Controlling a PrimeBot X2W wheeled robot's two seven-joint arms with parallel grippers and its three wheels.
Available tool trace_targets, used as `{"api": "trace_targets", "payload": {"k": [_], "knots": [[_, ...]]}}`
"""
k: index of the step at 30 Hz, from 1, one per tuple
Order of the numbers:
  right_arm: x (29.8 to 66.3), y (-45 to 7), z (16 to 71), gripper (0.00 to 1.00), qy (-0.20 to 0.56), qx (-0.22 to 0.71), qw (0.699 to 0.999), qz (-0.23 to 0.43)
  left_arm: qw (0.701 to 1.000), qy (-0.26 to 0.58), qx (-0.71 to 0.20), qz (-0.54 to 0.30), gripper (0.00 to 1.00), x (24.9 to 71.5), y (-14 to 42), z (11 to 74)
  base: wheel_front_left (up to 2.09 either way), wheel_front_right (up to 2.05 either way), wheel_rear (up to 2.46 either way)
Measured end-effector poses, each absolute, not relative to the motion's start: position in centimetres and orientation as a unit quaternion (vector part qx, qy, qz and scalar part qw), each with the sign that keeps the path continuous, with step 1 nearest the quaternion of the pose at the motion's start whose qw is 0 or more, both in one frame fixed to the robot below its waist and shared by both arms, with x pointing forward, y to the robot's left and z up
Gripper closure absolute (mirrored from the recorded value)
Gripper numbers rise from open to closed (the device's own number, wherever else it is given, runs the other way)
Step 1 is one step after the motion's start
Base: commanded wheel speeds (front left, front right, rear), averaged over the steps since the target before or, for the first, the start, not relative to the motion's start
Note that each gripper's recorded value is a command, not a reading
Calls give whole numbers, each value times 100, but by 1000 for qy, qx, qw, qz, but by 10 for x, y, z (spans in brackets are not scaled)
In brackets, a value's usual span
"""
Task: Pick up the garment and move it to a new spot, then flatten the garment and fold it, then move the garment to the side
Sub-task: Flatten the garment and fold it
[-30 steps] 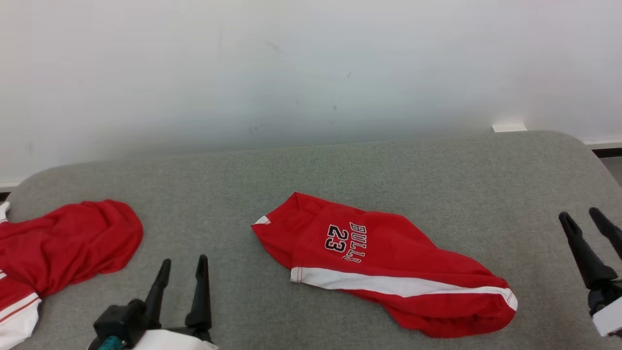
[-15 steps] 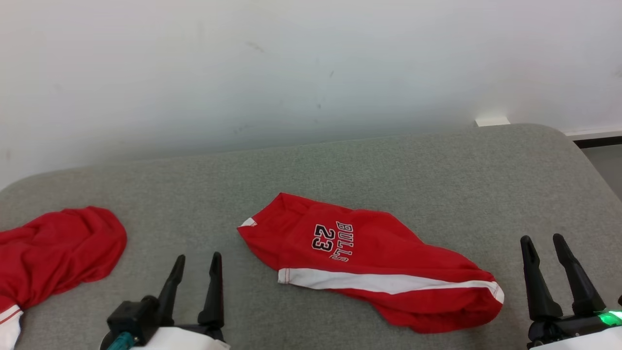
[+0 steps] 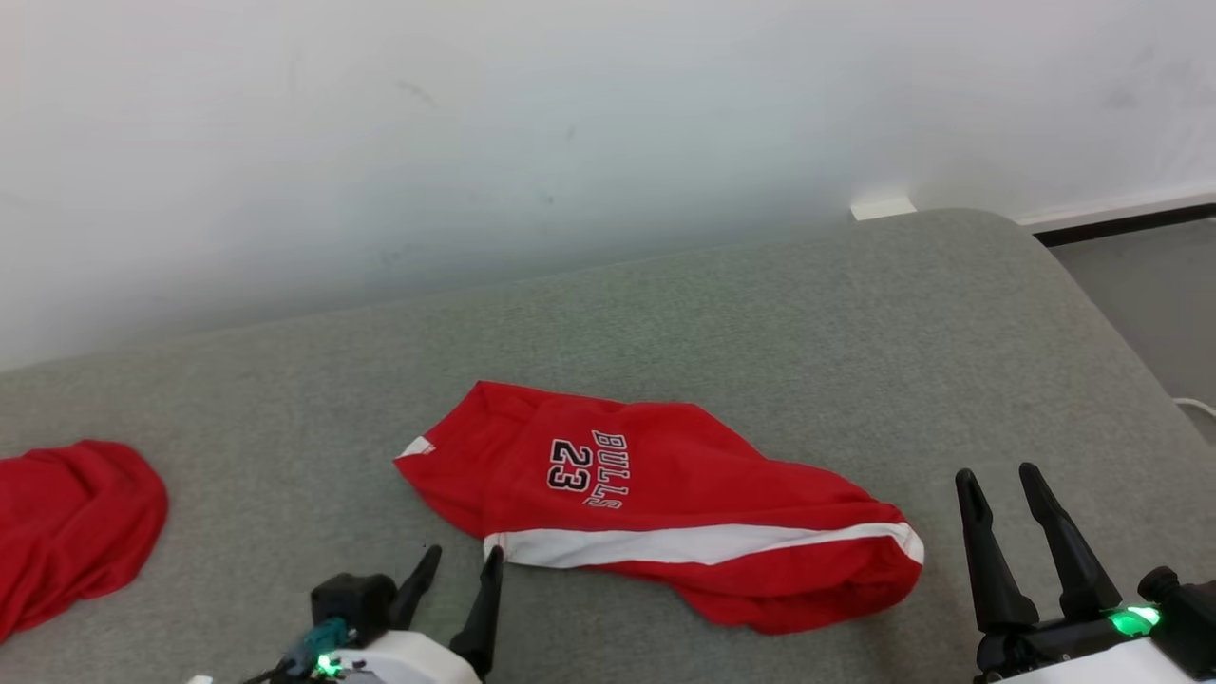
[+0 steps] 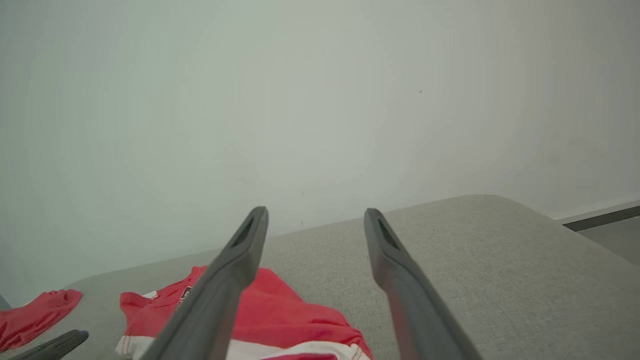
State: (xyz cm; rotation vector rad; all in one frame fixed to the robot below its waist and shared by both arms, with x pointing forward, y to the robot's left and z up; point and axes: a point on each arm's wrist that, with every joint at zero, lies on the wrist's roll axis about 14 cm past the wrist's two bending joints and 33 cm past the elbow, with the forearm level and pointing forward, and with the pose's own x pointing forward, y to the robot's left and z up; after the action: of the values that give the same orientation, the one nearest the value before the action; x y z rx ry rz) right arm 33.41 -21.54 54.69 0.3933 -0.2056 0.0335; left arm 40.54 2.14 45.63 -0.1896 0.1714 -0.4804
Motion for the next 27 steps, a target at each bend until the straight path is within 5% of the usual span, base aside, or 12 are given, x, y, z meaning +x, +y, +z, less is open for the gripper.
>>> {"api": "trace_targets", "payload": {"k": [11, 12, 13, 16, 27], "knots": [[331, -226, 540, 0, -92, 192, 977, -7, 944, 171, -70, -273, 0, 426, -6, 415, 0, 0, 0], [331, -227, 539, 0, -91, 193, 977, -10, 942, 177, -71, -275, 8, 426, -8, 412, 0, 0, 0], [330, -228, 538, 0, -90, 193, 977, -13, 941, 181, -72, -277, 42, 426, -10, 410, 0, 0, 0], [331, -231, 537, 0, -90, 195, 976, -19, 939, 183, -73, -281, 100, 426, -14, 407, 0, 0, 0], [337, -219, 538, 0, -91, 200, 976, 2, 952, 134, -92, -259, 100, 429, 13, 435, 0, 0, 0]]}}
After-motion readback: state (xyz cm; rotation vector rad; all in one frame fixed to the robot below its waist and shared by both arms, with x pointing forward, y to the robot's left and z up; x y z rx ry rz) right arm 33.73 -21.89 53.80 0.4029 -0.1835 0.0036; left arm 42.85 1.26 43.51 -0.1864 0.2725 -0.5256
